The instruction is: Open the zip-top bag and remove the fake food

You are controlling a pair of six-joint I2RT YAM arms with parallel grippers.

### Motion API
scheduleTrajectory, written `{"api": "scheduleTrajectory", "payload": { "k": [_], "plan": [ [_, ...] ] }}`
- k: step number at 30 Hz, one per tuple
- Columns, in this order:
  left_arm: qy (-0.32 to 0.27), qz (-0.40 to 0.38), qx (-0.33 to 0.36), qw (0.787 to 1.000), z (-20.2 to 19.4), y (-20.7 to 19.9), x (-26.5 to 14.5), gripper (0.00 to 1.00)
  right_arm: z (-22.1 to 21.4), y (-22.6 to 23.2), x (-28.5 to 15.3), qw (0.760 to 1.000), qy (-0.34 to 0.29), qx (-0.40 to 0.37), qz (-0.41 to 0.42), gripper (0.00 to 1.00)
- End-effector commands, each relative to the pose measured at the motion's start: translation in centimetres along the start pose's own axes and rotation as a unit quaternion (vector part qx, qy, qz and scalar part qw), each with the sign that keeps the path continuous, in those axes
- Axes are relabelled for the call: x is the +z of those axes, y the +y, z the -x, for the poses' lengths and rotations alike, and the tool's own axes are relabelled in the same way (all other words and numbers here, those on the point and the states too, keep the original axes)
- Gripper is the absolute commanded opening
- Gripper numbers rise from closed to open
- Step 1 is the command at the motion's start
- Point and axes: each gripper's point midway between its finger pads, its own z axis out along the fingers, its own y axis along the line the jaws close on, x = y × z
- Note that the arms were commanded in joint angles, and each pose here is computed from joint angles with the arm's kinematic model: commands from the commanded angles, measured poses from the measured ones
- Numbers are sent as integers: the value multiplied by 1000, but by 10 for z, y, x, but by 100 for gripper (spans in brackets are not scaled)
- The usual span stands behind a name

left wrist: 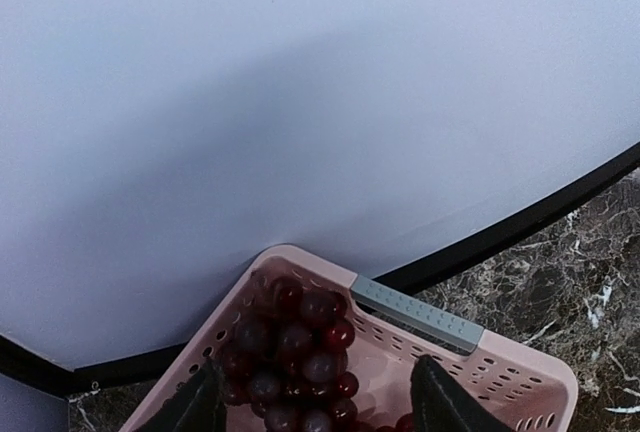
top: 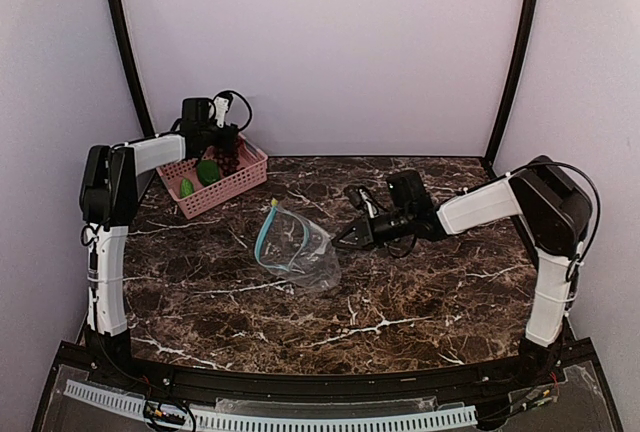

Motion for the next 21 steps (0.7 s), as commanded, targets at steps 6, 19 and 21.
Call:
{"api": "scheduleTrajectory", "payload": {
  "k": [6,19,21],
  "plan": [
    [-42,3,-42,998,67,12,-52,92,16,16,-16,999,-28,-30,-4,0],
    [-46,-12,-78,996,71,-29,-131,99,17,3,-56,993,-43,-54,-91,0],
    [-24,-16,-98,995,63,-38,-136,99,14,-3,-60,991,-38,-59,-113,0]
  ]
}}
